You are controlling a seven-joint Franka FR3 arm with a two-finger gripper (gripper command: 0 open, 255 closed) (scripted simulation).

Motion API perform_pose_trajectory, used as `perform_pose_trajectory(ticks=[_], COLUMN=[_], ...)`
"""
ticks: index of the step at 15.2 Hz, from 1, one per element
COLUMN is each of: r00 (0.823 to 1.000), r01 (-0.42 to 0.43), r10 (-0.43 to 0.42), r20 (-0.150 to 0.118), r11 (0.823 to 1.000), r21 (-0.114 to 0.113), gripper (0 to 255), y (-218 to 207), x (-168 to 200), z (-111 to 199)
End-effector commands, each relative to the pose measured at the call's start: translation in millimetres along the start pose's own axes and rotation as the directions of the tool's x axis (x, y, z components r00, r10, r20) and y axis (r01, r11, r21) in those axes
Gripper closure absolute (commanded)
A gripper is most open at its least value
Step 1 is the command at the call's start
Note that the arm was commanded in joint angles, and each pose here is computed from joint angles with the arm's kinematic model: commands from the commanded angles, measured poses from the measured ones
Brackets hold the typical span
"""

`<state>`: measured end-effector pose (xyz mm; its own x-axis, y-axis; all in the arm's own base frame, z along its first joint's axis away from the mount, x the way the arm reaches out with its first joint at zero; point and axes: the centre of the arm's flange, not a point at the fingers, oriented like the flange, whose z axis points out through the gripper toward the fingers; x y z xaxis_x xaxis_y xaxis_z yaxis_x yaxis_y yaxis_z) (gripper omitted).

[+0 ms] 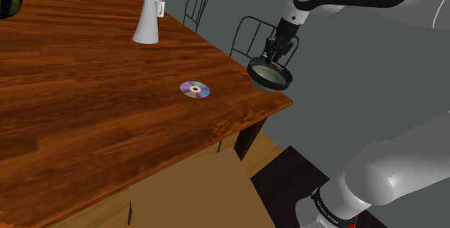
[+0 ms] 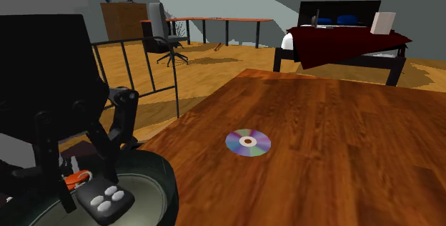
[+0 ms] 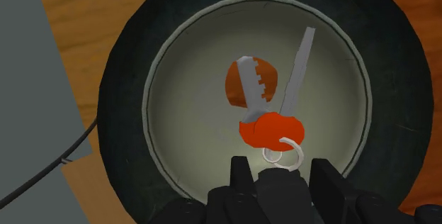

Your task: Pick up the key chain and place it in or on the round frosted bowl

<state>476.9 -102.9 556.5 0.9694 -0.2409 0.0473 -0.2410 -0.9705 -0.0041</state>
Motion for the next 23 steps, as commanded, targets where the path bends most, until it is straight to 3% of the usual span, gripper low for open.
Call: perform_pose_trajectory(ticks=[1, 10, 11, 16, 20, 23], r00=[1.0, 1.0, 1.0, 1.0, 1.0, 1.0], r01=[0.0, 0.0, 0.0, 0.0, 0.0, 0.0], r10=[0.0, 0.0, 0.0, 0.0, 0.0, 0.0], r20=[0.0, 0.0, 0.0, 0.0, 0.0, 0.0], r11=[1.0, 1.0, 1.0, 1.0, 1.0, 1.0], r21=[0.0, 0.0, 0.0, 0.0, 0.0, 0.0], gripper=[255, 255, 0, 0, 0, 0], y=[-1, -1, -1, -1, -1, -1], x=[-1, -2, -2, -2, -2, -2], z=[12, 19, 19, 19, -31, -31])
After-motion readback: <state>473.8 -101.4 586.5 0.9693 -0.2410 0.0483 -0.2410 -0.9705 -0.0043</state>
